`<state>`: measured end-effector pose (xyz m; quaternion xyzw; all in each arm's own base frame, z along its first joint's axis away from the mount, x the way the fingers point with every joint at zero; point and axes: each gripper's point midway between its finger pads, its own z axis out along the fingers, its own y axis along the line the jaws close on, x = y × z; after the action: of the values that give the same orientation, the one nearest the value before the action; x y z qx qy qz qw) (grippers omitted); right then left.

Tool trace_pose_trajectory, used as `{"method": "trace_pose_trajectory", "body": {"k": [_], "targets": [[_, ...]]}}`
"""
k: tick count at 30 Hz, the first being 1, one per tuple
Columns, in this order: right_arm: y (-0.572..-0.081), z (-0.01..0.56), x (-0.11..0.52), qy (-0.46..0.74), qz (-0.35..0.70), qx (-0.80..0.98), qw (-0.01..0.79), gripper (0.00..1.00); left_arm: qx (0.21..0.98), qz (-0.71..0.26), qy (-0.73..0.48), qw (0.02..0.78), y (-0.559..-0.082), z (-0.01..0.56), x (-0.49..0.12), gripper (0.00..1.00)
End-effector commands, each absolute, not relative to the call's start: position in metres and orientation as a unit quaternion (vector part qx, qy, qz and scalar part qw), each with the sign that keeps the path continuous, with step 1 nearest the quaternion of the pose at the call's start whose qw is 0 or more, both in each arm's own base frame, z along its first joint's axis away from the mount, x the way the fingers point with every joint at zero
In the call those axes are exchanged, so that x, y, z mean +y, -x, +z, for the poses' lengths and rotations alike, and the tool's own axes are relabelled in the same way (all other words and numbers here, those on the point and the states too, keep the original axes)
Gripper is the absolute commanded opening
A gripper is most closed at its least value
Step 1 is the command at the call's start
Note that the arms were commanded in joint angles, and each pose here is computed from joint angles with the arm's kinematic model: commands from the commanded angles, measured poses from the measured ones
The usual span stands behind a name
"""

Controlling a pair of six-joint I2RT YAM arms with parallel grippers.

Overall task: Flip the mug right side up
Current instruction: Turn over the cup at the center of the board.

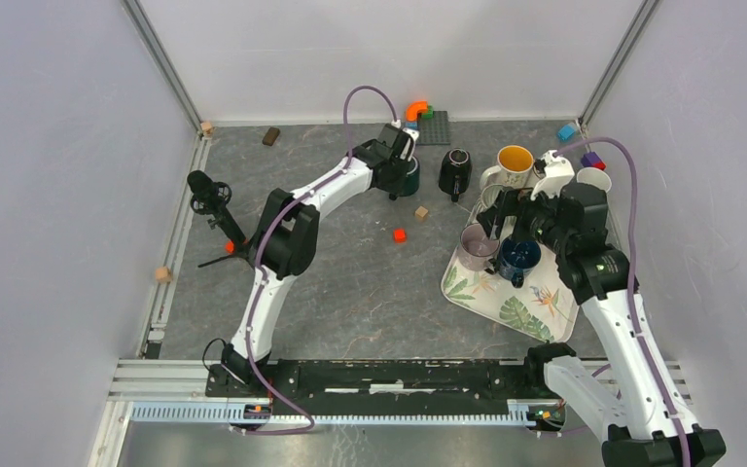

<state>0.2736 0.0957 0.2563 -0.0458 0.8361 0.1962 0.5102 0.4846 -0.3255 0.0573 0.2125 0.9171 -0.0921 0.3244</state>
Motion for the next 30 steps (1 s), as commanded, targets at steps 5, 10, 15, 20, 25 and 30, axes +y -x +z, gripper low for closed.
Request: {"method": "trace_pose_trajectory", "body": {"k": [5, 10, 15, 20, 25, 30], "targets": [[-0.278, 0.26, 0.105, 0.044, 0.228, 0.819, 0.525, 0.98, 0.881, -0.149, -0.187, 0.409, -0.478, 0.152, -0.331, 0.02], [-0.278, 0.256, 0.109, 0.043, 0.238, 0.816, 0.525, 0.98, 0.874, -0.174, -0.179, 0.417, -0.468, 0.173, -0.331, 0.02], [-0.278, 0.253, 0.111, 0.041, 0.246, 0.815, 0.522, 0.98, 0.865, -0.202, -0.178, 0.423, -0.457, 0.194, -0.334, 0.02], [-0.279, 0.252, 0.116, 0.041, 0.262, 0.808, 0.526, 0.98, 0.854, -0.233, -0.174, 0.431, -0.445, 0.222, -0.336, 0.02], [-0.283, 0.258, 0.127, 0.046, 0.29, 0.794, 0.533, 0.98, 0.841, -0.281, -0.171, 0.429, -0.429, 0.249, -0.343, 0.02], [-0.286, 0.266, 0.141, 0.052, 0.32, 0.775, 0.543, 0.98, 0.823, -0.336, -0.166, 0.426, -0.412, 0.281, -0.351, 0.02]]}}
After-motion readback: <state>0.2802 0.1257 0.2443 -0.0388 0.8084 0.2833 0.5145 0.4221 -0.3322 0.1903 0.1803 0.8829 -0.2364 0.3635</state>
